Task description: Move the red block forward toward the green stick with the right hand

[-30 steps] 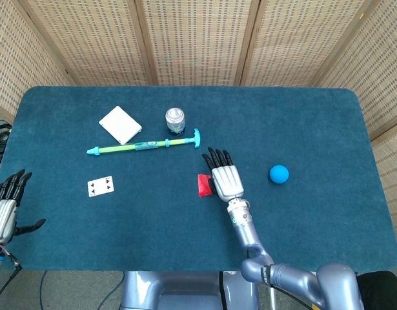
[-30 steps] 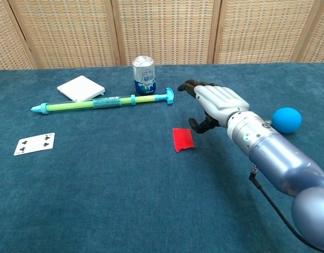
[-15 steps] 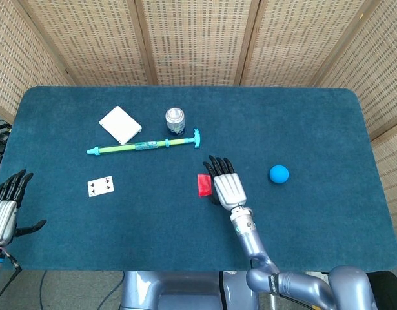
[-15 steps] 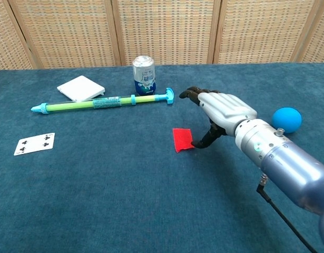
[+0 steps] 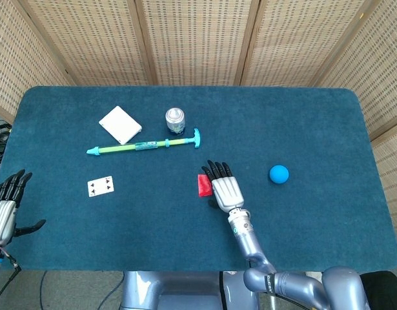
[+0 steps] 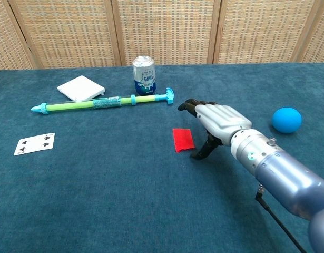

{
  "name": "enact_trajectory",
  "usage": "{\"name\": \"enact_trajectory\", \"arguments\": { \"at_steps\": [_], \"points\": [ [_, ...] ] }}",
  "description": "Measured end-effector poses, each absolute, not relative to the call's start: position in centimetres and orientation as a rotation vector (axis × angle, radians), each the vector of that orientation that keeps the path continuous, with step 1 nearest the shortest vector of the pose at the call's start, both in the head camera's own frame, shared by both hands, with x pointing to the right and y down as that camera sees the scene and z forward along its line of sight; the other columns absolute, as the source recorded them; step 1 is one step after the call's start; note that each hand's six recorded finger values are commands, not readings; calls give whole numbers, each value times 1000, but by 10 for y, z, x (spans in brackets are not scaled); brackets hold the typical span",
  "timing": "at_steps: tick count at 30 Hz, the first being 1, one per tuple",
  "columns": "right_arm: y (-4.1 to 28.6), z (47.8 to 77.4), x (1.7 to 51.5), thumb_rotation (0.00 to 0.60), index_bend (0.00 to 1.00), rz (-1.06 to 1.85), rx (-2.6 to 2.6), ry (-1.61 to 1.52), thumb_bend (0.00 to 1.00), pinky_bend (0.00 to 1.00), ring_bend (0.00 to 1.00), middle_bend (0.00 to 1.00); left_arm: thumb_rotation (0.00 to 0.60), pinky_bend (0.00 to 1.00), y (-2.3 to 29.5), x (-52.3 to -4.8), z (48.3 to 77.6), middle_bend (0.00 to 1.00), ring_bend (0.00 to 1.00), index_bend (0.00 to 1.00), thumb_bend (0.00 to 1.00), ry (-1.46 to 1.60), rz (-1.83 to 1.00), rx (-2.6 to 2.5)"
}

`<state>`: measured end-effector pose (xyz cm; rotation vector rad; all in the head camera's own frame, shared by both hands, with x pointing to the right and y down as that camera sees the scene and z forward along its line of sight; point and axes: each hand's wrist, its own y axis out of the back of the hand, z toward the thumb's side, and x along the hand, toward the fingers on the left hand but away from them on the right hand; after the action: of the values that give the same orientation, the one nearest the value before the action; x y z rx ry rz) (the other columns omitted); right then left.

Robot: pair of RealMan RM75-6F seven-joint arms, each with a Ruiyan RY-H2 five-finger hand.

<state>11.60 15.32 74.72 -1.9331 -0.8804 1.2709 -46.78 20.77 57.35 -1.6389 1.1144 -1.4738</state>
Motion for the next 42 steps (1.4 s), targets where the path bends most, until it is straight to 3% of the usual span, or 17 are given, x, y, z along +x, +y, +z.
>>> {"name": "enact_trajectory", "arguments": {
  "at_steps": [11,21,30,42],
  "points": [
    [148,761,113,600,143,1285,-1934,-879,341,14,0,0,600,80,208,-469,580,0,0,0,111,1101,-1496,-1642],
    [143,769,113,600,421,1292,-1912,-900,348,34,0,4,600,80,207,-470,584,0,0,0,112,1093,-1511,-1643],
    [143,773,116,600,549,1308,-1900,-916,335,35,0,89,600,80,207,-469,585,0,0,0,111,1091,-1511,-1646],
    [143,772,114,600,635,1299,-1901,-919,335,34,0,141,600,80,207,-469,585,0,0,0,113,1095,-1511,-1646]
  ]
}}
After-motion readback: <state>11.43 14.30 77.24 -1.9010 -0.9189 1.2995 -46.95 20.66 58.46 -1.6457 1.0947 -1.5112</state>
